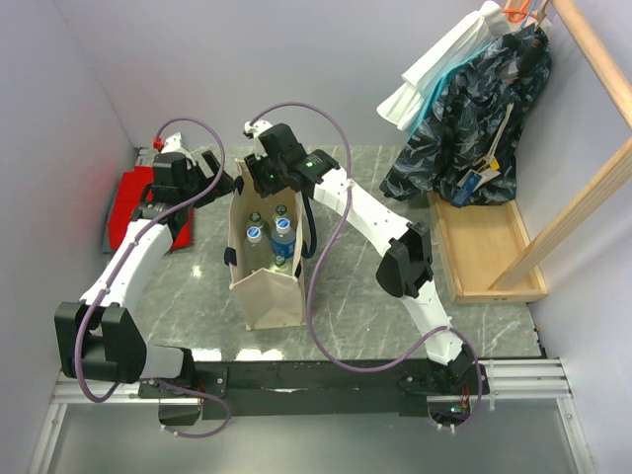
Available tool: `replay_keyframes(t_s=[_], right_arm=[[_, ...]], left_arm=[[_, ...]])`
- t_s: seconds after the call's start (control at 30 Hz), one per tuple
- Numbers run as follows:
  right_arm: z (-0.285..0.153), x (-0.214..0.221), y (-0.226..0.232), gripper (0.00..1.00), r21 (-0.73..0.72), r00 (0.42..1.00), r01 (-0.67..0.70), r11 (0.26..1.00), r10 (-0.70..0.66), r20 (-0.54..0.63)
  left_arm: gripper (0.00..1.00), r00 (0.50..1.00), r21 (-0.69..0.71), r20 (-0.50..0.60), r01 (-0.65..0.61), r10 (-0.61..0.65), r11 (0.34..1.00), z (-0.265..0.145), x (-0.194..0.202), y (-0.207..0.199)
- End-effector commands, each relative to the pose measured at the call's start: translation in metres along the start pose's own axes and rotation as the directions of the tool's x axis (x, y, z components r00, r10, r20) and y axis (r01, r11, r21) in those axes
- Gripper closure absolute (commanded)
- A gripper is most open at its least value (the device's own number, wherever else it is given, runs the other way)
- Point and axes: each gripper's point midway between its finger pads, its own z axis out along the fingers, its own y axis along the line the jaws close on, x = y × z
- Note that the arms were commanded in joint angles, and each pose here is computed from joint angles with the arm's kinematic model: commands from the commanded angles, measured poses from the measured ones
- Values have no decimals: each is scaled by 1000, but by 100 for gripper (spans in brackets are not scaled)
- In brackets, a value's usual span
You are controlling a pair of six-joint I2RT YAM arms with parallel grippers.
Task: Take the beverage out of the canvas bag
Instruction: Take out the drink from the canvas bag.
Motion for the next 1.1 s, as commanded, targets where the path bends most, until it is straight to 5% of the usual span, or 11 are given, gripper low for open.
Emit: replay_keyframes(t_s=[0.0,0.07,0.13,0.37,0.47,0.5,0.53,1.07], right_arm=[[4,-5,1,49,-13,1000,-10,1000,10,20],[4,-3,2,43,-15,1000,-7,1000,7,10],[2,-4,2,55,-12,1000,-6,1000,6,18],[1,-3,2,52,-8,1000,0,1000,0,14],[1,-2,1,68,-5,1000,-4,1000,4,13],[2,-2,1,92,-4,1000,-4,1000,4,8],[2,-1,0,99,0,1000,-7,1000,7,7],[-18,-18,5,100,17,997,35,999,-36,66]], left_arm=[[4,1000,25,10,-10,10,1000,2,-4,-7],[4,1000,22,8,-12,12,1000,1,-3,-6],[4,1000,22,11,-10,10,1000,1,-4,-7],[4,1000,24,5,-9,8,1000,2,-3,-7],[4,1000,27,3,-9,9,1000,2,-3,-7],[4,1000,26,5,-9,9,1000,2,-3,-7],[4,1000,24,5,-10,10,1000,2,-3,-7],[4,1000,15,11,-7,7,1000,0,-5,-6]])
